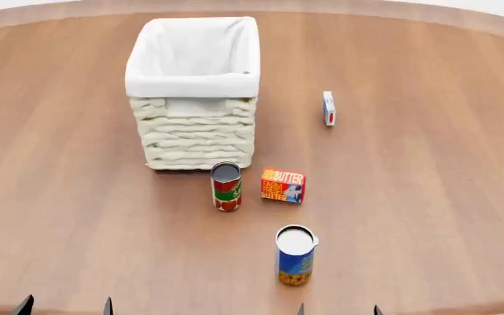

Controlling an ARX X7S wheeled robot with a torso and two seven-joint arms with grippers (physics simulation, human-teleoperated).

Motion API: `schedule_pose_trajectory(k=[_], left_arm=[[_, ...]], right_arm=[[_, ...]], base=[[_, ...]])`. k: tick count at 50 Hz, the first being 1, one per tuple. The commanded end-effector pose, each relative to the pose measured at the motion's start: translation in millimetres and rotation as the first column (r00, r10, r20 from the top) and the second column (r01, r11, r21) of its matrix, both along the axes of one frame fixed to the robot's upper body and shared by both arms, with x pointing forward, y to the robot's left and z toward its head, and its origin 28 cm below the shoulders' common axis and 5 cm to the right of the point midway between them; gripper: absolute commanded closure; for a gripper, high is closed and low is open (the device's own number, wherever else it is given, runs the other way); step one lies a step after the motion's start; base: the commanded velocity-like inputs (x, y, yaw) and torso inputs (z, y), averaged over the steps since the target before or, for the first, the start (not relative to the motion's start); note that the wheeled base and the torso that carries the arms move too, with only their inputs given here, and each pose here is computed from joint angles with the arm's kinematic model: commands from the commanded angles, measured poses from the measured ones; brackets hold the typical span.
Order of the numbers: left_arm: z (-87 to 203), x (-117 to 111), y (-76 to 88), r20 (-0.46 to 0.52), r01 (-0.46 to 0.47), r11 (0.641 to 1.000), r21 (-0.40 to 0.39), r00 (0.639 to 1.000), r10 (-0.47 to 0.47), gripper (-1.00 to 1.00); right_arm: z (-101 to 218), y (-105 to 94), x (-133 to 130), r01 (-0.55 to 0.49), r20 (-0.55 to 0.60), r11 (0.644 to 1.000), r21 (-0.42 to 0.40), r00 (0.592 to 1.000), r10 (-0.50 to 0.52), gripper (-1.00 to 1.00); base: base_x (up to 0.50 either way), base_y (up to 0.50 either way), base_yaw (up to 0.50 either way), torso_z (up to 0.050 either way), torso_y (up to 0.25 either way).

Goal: Pick up the alphabet soup and put it in the basket.

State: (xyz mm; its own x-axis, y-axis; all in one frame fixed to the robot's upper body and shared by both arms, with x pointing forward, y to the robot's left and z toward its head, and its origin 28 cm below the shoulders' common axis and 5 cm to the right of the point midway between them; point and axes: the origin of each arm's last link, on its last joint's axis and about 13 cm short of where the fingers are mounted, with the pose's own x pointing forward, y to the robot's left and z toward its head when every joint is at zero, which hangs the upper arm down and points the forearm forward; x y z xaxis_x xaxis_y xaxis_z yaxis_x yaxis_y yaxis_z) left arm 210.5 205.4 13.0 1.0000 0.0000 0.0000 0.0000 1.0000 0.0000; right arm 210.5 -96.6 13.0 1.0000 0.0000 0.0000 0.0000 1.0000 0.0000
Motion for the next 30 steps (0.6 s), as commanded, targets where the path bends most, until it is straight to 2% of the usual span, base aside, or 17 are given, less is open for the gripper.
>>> schedule_pose_trajectory(k=[1,3,5,7,8,11,13,17,19,21,30], left_arm=[[1.2,-0.7,0.2,0.000,0.000,1.000,0.000,1.000,0.000,-1.00],[1.3,1.5,0.6,-0.002,-0.004,1.000,0.005,1.000,0.004,-1.00],[0.6,2.7,1.1,-0.005,-0.008,1.000,0.007,1.000,0.008,-1.00],[3.9,0.6,2.3,0.037,-0.020,1.000,-0.009,0.999,0.020,-1.00],[8.1,0.4,3.4,0.046,-0.052,0.998,0.039,0.998,0.050,-1.00],[20.0,-2.6,3.0,0.069,-0.031,0.999,0.039,0.997,0.028,-1.00],[29.0,-4.6,3.1,0.086,-0.051,0.995,0.083,0.995,0.044,-1.00],[55.7,-17.3,3.4,0.138,-0.067,0.995,0.076,0.989,0.056,-1.00],[56.0,-17.4,3.4,0.138,-0.067,0.995,0.076,0.989,0.056,-1.00],[74.1,-29.7,2.9,0.177,-0.082,0.993,0.087,0.982,0.066,-1.00],[103.8,-57.3,1.4,0.297,-0.098,0.992,0.081,0.952,0.070,-1.00]], right_arm=[[0.7,0.3,-0.3,0.000,0.000,1.000,0.000,1.000,0.000,-1.00],[3.9,-0.1,0.7,0.003,0.013,1.000,-0.029,1.000,-0.003,-1.00],[12.5,-0.3,0.2,0.010,0.042,1.000,-0.023,0.999,-0.009,-1.00],[21.0,-0.6,-1.5,0.009,0.093,1.000,-0.023,0.996,-0.007,-1.00],[30.1,-0.7,-4.5,-0.012,0.114,1.000,-0.009,0.993,0.013,-1.00],[44.0,-1.3,-8.1,-0.012,0.150,1.000,-0.013,0.989,0.014,-1.00],[54.4,-1.1,-11.5,-0.010,0.182,1.000,-0.015,0.983,0.013,-1.00],[80.2,-1.4,-19.2,0.005,0.252,0.999,-0.039,0.968,0.005,-1.00],[80.5,-1.4,-19.3,0.005,0.252,0.999,-0.039,0.968,0.005,-1.00],[97.5,-0.7,-26.9,0.001,0.294,0.999,-0.041,0.956,0.011,-1.00],[120.3,2.9,-45.6,-0.021,0.349,0.999,-0.035,0.937,0.031,-1.00]], base=[[0.00,0.00,0.00,0.000,0.000],[0.00,0.00,0.00,0.000,0.000],[0.00,0.00,0.00,0.000,0.000],[0.00,0.00,0.00,0.000,0.000],[0.00,0.00,0.00,0.000,0.000],[0.00,0.00,0.00,0.000,0.000],[0.00,0.00,0.00,0.000,0.000],[0.00,0.00,0.00,0.000,0.000],[0.00,0.00,0.00,0.000,0.000],[0.00,0.00,0.00,0.000,0.000],[0.00,0.00,0.00,0.000,0.000]])
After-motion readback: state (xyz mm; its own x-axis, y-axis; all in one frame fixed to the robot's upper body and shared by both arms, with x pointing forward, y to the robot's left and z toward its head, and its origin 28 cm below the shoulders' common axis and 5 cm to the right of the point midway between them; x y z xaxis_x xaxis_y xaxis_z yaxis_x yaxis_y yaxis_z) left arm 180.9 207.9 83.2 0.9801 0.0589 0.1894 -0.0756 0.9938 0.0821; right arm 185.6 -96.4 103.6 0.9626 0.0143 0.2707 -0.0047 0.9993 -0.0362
